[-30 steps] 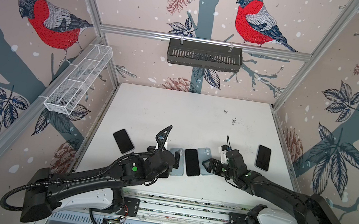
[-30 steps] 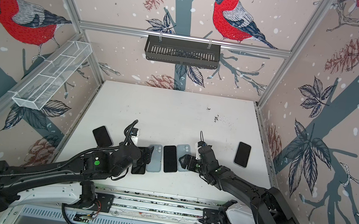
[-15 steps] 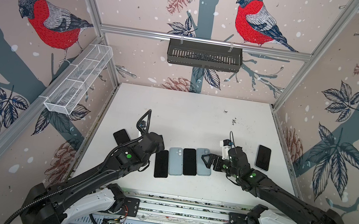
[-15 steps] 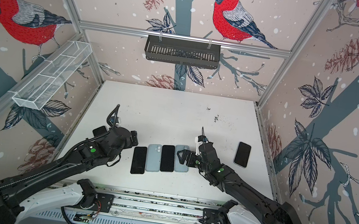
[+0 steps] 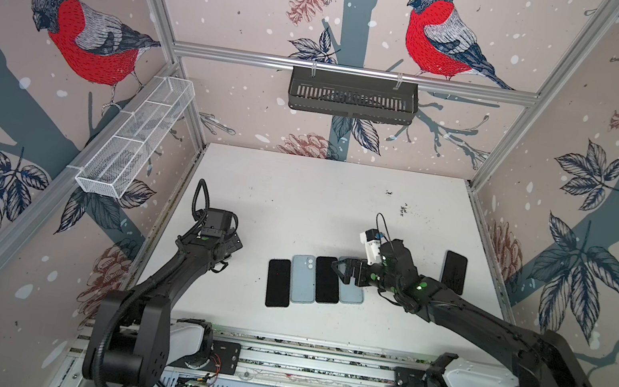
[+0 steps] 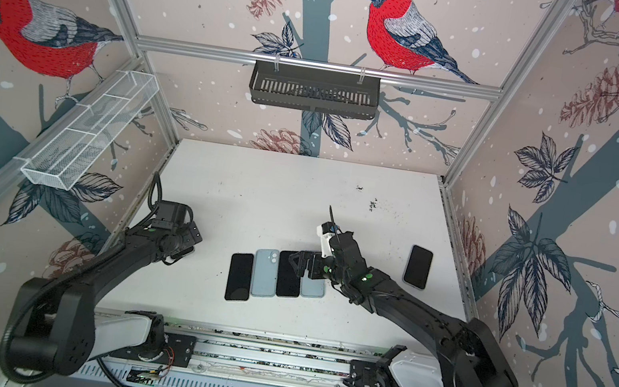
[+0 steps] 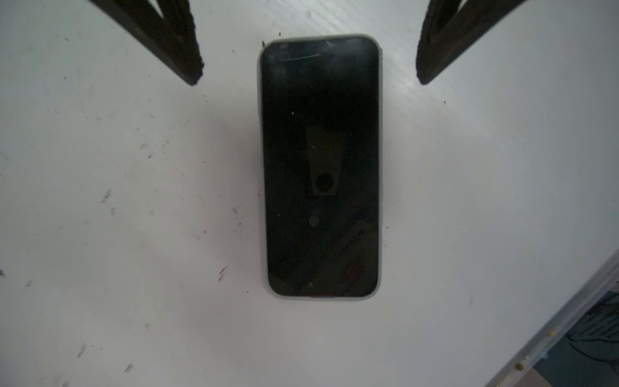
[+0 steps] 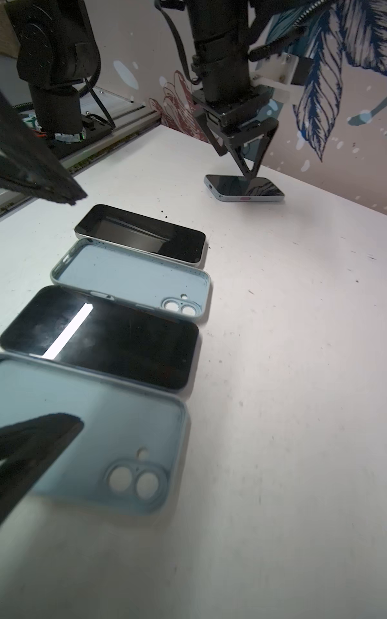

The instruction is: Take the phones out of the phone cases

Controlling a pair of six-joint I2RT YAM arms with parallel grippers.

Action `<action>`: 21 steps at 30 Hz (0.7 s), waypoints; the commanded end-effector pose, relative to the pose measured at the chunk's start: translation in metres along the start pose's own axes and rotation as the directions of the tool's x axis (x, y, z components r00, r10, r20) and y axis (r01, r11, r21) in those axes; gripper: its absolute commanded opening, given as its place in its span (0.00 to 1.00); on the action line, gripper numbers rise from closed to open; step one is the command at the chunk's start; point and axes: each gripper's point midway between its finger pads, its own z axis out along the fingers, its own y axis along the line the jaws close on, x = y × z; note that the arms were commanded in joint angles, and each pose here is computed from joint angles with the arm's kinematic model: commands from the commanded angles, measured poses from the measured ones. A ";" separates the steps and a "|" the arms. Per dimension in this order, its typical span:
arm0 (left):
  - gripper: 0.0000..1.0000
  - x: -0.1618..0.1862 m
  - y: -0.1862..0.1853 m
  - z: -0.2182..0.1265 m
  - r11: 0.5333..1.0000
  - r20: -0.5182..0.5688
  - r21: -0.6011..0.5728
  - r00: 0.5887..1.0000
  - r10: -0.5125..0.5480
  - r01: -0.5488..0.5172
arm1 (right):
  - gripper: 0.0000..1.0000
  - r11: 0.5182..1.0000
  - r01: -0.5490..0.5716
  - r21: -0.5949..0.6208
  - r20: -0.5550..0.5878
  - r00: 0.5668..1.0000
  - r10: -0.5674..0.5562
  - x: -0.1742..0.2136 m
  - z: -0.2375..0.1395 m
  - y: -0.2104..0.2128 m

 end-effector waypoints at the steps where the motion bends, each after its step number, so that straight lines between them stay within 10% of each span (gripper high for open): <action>1: 0.99 -0.012 -0.013 0.010 0.998 -0.007 0.046 0.999 0.034 -0.033 | 1.00 0.993 0.073 -0.096 -0.015 0.997 -0.074 -0.007 0.020 0.029; 21: 0.81 -0.005 -0.002 0.066 0.998 -0.226 0.059 0.974 -0.007 0.021 | 1.00 0.987 0.084 -0.140 -0.095 0.991 -0.098 -0.018 0.077 0.052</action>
